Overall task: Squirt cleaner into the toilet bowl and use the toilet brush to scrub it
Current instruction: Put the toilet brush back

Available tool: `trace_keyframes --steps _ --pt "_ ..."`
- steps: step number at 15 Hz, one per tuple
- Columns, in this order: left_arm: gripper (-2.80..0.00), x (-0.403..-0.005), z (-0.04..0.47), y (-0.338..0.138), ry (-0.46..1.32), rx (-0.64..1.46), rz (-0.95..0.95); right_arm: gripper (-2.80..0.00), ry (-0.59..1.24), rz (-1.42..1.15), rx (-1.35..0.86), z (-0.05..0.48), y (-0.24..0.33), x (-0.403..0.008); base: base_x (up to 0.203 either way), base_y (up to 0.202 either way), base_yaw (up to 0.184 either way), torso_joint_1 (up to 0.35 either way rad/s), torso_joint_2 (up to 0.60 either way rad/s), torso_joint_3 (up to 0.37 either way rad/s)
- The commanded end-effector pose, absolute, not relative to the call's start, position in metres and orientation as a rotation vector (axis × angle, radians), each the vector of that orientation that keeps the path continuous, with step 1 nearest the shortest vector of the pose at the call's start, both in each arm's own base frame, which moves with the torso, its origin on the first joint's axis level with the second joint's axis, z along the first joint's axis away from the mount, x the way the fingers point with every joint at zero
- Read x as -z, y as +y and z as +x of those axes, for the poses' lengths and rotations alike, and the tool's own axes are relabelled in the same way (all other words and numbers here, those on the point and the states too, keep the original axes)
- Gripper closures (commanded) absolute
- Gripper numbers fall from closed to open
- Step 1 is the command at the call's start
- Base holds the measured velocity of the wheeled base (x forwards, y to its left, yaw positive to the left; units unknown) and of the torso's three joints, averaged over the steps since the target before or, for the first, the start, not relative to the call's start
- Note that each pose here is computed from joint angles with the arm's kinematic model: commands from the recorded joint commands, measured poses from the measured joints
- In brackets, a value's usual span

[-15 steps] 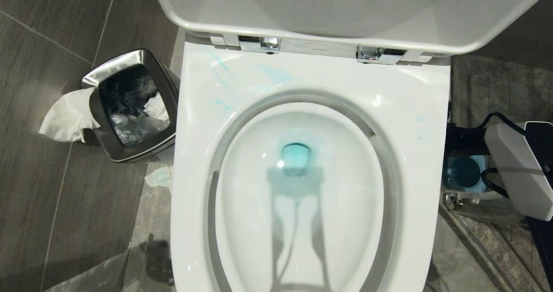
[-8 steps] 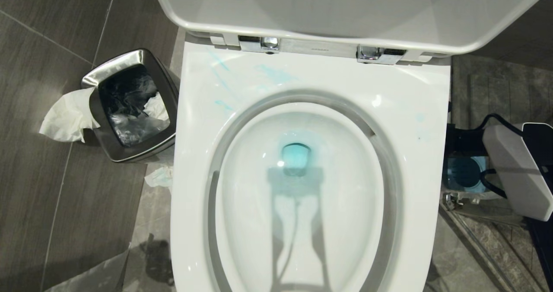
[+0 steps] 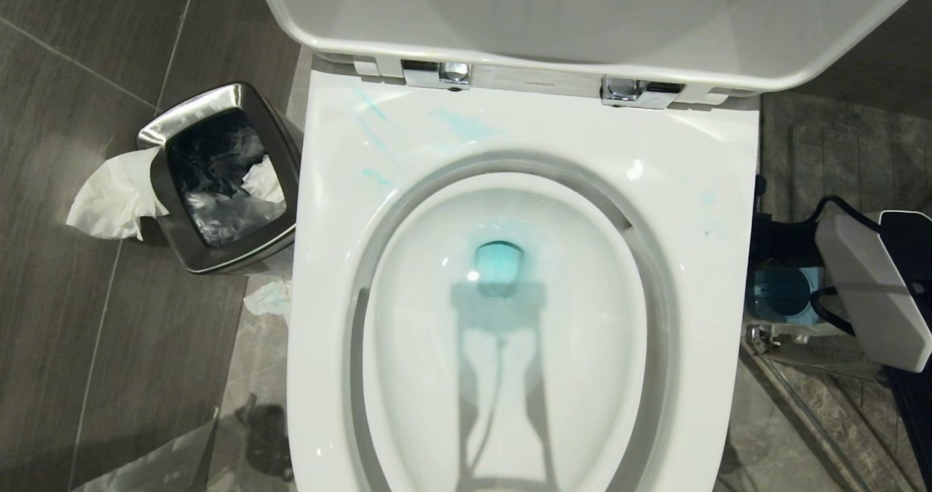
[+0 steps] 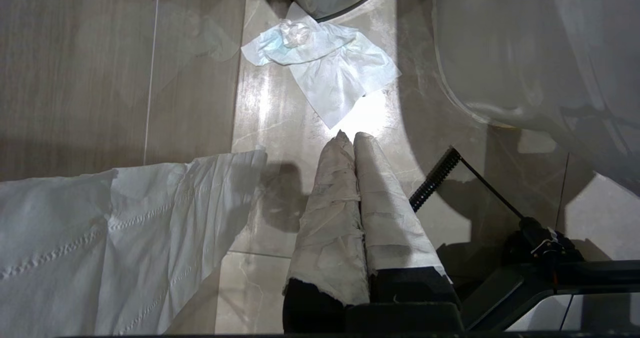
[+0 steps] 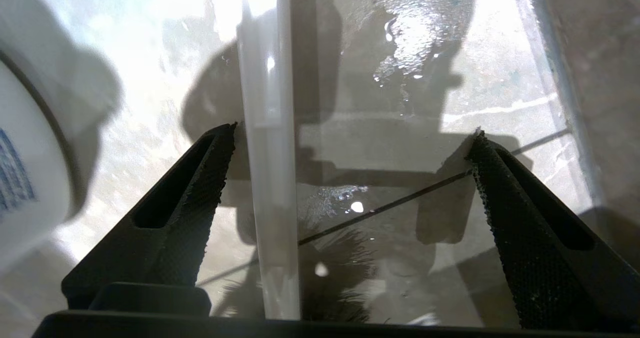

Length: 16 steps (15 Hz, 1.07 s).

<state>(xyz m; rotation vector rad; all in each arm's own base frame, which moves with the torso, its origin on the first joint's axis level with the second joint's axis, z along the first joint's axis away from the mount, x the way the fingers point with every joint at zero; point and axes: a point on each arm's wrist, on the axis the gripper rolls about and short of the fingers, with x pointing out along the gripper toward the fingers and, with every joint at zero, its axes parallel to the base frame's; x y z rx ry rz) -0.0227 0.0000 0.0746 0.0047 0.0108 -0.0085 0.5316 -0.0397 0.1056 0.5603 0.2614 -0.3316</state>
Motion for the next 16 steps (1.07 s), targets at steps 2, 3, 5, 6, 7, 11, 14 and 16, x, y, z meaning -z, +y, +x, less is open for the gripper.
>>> trace_keyframes --steps 2,3,5,6,7,11,14,16 --pt "0.00 -0.074 -0.022 0.000 0.014 0.008 0.005 -2.80 0.276 0.516 0.335 0.532 -0.047 -0.101 0.000 0.000 0.000 0.000 0.00 0.000" --pt "0.00 -0.074 -0.022 0.000 0.014 0.008 0.005 -2.80 0.275 0.511 0.336 0.531 -0.049 -0.103 0.000 0.000 0.000 0.000 0.00 0.000" --pt "0.00 -0.074 -0.022 0.000 0.013 0.008 0.008 -2.80 0.277 0.500 0.337 0.531 -0.053 -0.103 0.000 0.000 0.000 0.000 0.00 0.000" --pt "0.00 -0.074 -0.022 0.000 0.012 0.008 0.008 -2.80 0.276 0.501 0.330 0.531 -0.055 -0.104 0.000 0.000 0.000 0.000 0.00 0.000" --pt "0.00 -0.074 -0.022 0.000 0.013 0.008 0.008 -2.80 0.276 0.502 0.330 0.531 -0.056 -0.103 0.000 0.000 0.000 0.000 0.00 0.000" --pt "0.00 -0.074 -0.022 0.000 0.012 0.008 0.008 -2.80 0.276 0.502 0.331 0.529 -0.057 -0.109 0.000 0.000 0.000 0.000 0.00 0.000" --pt "0.00 -0.074 -0.022 0.000 0.012 0.008 0.008 -2.80 0.281 0.501 0.335 0.529 -0.058 -0.107 0.000 0.000 0.000 0.000 0.00 0.000" --pt "0.00 -0.074 -0.022 0.000 0.014 0.008 0.006 -2.80 0.277 0.502 0.329 0.529 -0.057 -0.108 0.000 0.000 0.000 0.000 0.00 0.000"
